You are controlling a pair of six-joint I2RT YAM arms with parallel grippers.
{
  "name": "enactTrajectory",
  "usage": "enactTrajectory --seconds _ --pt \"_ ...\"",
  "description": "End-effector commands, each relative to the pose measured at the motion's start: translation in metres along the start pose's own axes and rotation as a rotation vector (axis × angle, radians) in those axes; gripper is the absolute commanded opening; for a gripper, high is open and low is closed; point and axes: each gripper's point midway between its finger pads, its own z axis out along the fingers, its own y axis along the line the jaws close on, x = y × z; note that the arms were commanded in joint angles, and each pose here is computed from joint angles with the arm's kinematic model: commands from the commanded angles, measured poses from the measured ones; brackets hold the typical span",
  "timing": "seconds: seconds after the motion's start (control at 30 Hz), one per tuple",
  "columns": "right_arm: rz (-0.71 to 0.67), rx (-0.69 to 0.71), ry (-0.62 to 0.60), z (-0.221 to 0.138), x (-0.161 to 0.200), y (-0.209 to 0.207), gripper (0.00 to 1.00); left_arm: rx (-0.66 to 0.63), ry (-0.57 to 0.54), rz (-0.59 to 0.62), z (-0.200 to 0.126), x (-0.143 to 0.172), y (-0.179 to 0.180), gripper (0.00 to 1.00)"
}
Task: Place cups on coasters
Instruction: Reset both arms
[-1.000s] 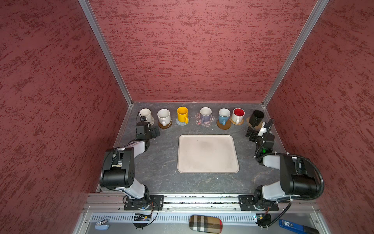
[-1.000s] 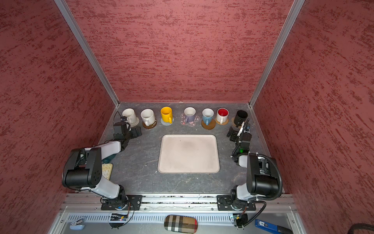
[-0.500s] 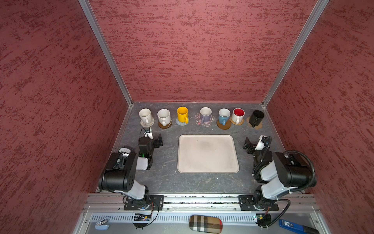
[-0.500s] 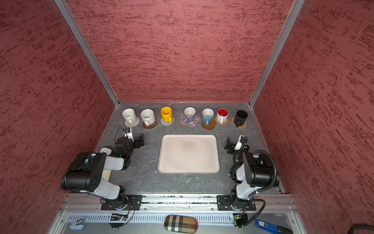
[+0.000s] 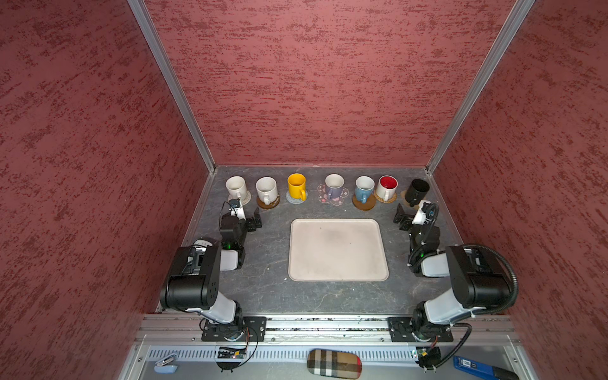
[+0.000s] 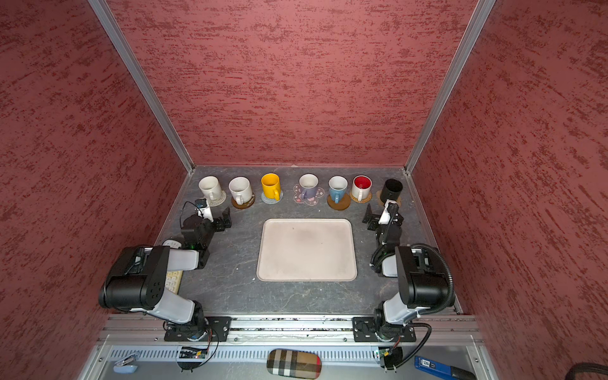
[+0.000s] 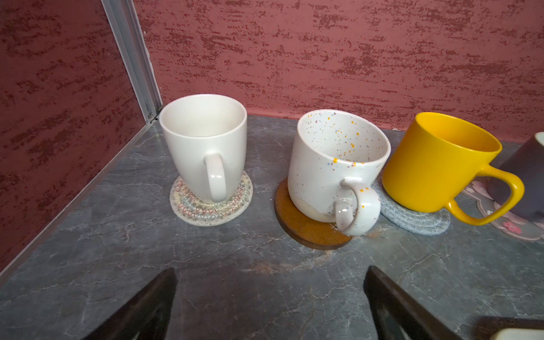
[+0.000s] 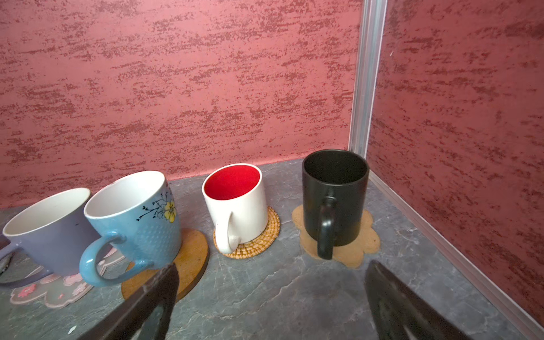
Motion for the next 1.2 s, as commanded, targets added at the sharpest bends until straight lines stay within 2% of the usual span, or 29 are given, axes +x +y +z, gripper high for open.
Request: enactTrajectory --seconds 0.0,0.17,1.17 --pt "-0.040 0.013 0.057 -0.002 0.014 -0.002 0.99 0.025 0.006 -0.009 0.000 0.000 -0.005 1.00" --pt "-0.069 -0.050 0.054 -0.005 0.015 0.011 0.99 0.014 0.003 0.000 -0.001 0.001 -0.006 0.99" --pt "-0.073 -0.054 0.054 -0.005 0.015 0.011 0.99 0.017 0.003 0.000 -0.001 0.001 -0.006 1.00"
